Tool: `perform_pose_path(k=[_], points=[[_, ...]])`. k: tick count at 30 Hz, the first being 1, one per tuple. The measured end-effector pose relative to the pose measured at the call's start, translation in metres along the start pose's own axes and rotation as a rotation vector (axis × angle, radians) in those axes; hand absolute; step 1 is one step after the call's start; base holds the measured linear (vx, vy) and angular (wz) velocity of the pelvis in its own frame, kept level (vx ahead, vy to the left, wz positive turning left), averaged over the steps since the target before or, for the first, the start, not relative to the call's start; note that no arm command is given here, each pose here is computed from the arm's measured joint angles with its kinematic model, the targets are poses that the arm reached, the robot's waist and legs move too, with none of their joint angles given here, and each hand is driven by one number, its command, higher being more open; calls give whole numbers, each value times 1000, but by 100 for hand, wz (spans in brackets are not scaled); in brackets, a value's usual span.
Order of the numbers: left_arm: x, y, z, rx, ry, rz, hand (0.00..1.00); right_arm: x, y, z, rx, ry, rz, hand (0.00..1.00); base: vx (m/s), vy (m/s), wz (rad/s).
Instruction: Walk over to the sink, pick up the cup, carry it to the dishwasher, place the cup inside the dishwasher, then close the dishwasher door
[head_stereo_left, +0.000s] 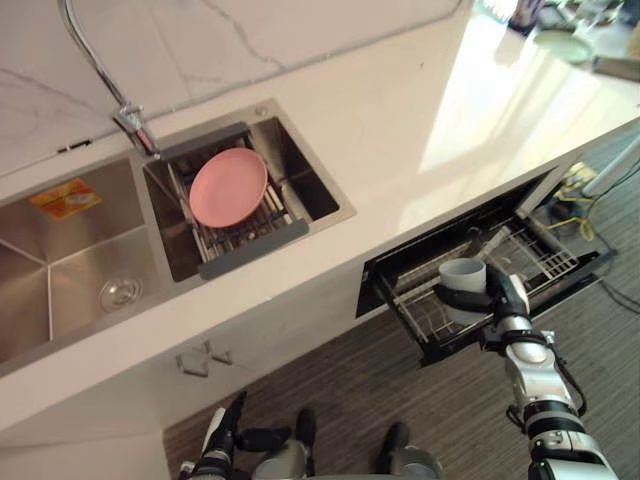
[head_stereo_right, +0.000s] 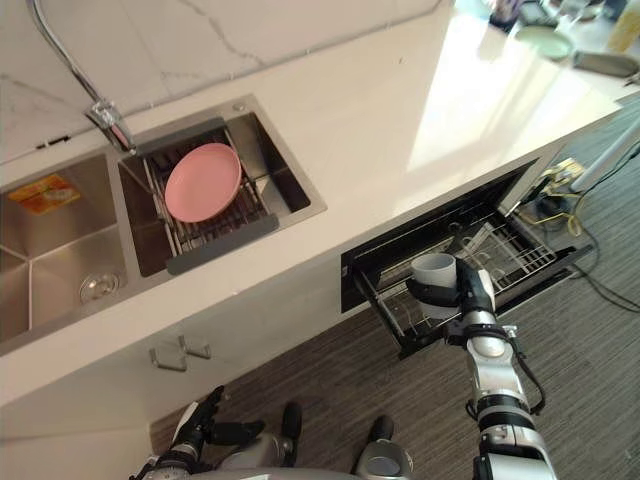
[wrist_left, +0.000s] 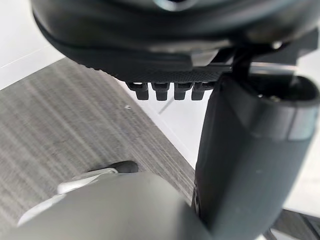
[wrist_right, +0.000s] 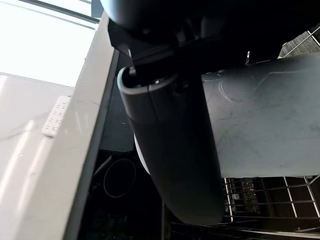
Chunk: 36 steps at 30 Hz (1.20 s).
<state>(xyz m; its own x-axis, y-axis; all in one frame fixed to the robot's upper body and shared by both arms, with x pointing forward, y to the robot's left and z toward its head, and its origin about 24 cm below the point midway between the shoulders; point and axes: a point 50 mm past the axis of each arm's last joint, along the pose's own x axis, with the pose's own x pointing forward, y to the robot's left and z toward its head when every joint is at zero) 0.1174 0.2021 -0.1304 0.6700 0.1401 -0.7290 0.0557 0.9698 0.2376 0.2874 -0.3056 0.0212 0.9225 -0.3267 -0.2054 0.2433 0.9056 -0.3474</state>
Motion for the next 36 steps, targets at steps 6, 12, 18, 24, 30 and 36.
perform_pose_path(k=[6,12,18,24,30,36], points=[[5,2,19,-57,-90,10,100,17,-15,24,-10,-14,-68,0,-19,38,31],[8,4,35,-91,-150,17,100,31,-31,58,-31,-59,-108,0,-69,35,4],[10,5,41,-116,-165,17,100,34,-30,46,-106,39,-60,0,-112,12,4],[14,2,49,-111,-181,-1,100,36,-22,41,-150,100,13,100,-35,-4,0],[19,1,56,-100,-187,-9,100,37,-23,35,-142,156,7,100,35,-28,4],[20,1,57,-94,-191,-3,100,37,-15,33,-130,156,-32,100,-5,-3,0]])
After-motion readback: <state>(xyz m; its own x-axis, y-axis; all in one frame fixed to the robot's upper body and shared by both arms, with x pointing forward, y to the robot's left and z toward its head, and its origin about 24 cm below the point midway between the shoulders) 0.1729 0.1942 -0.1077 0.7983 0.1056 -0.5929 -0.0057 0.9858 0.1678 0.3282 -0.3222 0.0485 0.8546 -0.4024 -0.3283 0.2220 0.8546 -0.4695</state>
